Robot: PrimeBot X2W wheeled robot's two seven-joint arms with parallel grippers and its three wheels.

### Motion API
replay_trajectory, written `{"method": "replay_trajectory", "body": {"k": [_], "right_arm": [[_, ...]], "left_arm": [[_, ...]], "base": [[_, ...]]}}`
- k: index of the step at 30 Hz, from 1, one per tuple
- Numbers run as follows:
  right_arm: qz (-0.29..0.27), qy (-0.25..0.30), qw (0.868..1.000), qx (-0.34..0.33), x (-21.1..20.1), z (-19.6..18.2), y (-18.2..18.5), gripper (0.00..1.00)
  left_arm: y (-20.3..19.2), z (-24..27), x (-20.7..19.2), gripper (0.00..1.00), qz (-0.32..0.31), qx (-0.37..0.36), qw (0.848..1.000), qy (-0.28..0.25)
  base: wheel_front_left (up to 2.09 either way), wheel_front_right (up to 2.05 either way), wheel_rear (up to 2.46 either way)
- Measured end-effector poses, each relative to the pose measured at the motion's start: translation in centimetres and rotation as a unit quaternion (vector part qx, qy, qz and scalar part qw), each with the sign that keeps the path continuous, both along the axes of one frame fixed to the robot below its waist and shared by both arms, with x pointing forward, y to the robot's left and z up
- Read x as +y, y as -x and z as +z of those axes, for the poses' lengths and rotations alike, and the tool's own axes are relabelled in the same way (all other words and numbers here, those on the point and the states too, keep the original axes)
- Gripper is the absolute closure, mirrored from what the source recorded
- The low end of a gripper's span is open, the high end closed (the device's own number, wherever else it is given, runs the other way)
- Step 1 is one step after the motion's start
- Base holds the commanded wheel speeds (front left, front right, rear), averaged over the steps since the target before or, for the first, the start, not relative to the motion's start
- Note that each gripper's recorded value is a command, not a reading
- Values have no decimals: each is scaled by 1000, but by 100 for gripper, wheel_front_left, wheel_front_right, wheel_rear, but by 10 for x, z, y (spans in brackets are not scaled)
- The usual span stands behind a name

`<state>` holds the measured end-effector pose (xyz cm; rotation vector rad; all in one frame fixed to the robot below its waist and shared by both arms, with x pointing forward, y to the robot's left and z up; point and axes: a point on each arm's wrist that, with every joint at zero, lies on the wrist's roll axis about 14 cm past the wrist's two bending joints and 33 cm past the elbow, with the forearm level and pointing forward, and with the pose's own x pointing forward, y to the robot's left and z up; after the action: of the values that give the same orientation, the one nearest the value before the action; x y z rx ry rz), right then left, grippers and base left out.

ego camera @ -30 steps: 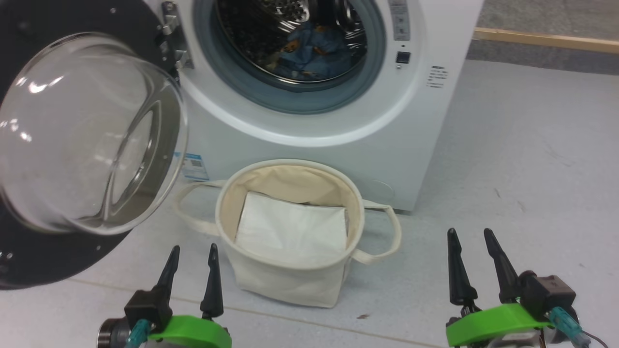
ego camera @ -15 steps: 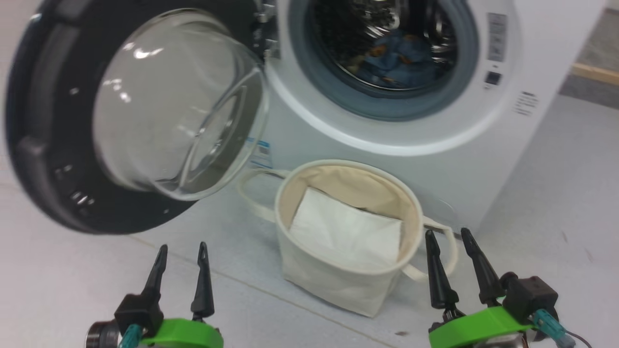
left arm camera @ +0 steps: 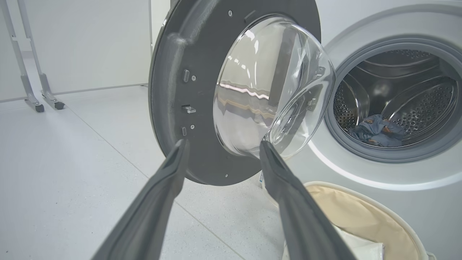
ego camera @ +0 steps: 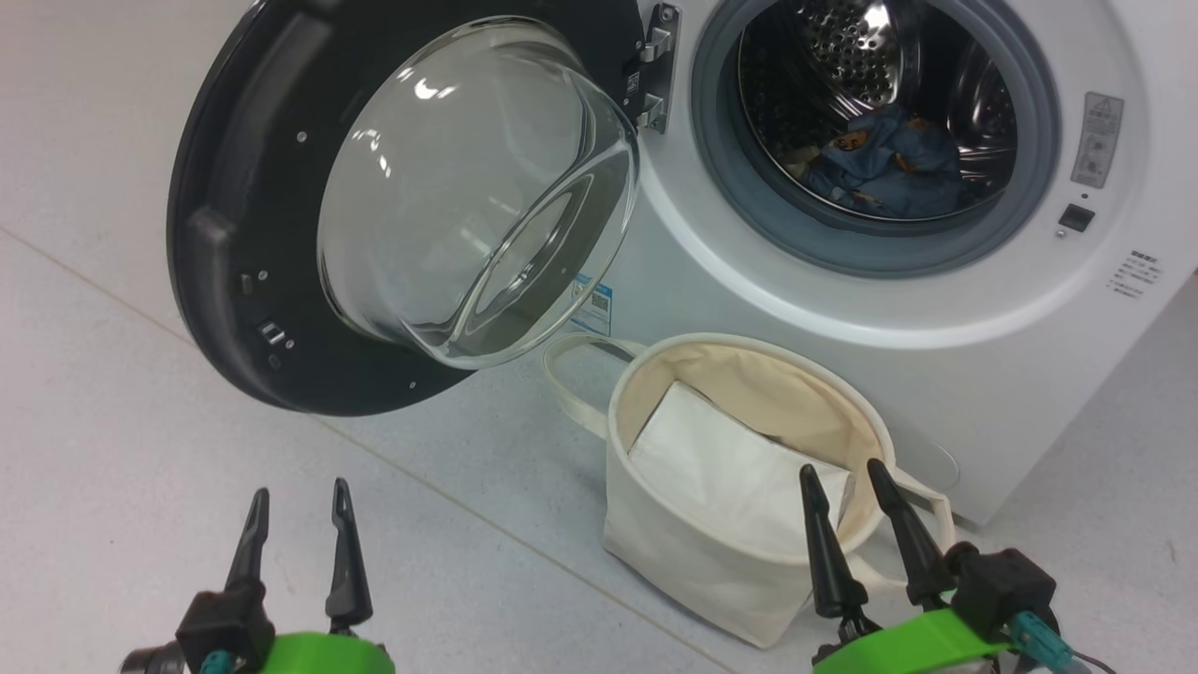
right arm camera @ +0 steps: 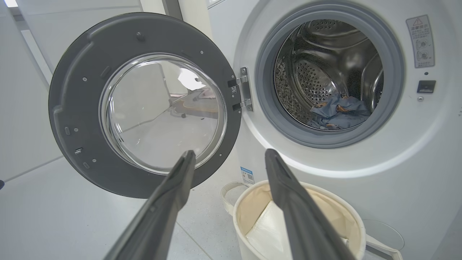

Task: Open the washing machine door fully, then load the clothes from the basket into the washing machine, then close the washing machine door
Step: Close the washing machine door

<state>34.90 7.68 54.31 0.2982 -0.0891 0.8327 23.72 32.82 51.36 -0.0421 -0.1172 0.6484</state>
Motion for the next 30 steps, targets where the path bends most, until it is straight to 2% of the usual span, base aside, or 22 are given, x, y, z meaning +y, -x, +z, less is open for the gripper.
{"method": "replay_trajectory", "body": {"k": [5, 6, 7, 12, 15, 18, 21, 23, 25, 30], "right_arm": [[1, 2, 1000, 2, 0, -2, 1, 0], [0, 2, 1000, 2, 0, -2, 0, 0], [0, 2, 1000, 2, 0, -1, 0, 0], [-9, 1, 1000, 3, -5, -2, -5, 0], [-13, 0, 1000, 8, -7, -5, -7, 0], [-19, 1, 1000, 18, -11, -11, -11, 0], [-26, 2, 999, 28, -15, -18, -15, 0], [-29, 4, 999, 29, -16, -21, -18, 0], [-32, 4, 999, 32, -18, -23, -20, 0], [-40, 6, 999, 23, -21, -22, -30, 0]], "left_arm": [[-3, 11, -3, 0, -9, -8, 1000, -21], [-4, 12, -4, 73, -14, -9, 1000, -22], [-5, 15, -6, 100, -20, -14, 999, -23], [-5, 45, -4, 100, -29, -73, 997, -17], [-6, 87, -9, 100, -53, -133, 989, -47], [-8, 97, -3, 100, -77, -186, 980, 4], [-4, 95, 19, 100, -63, -225, 971, 59], [-9, 93, 32, 100, -58, -258, 958, 111], [-17, 92, 47, 100, -57, -294, 935, 191], [-27, 121, 101, 100, -71, -359, 884, 290]], "base": [[0, 0, 0], [0, 0, 0], [0, 0, 0], [0, 0, 0], [0, 0, 0], [0, 0, 0], [0, 0, 0], [0, 0, 0], [0, 0, 0], [0, 0, 0]]}}
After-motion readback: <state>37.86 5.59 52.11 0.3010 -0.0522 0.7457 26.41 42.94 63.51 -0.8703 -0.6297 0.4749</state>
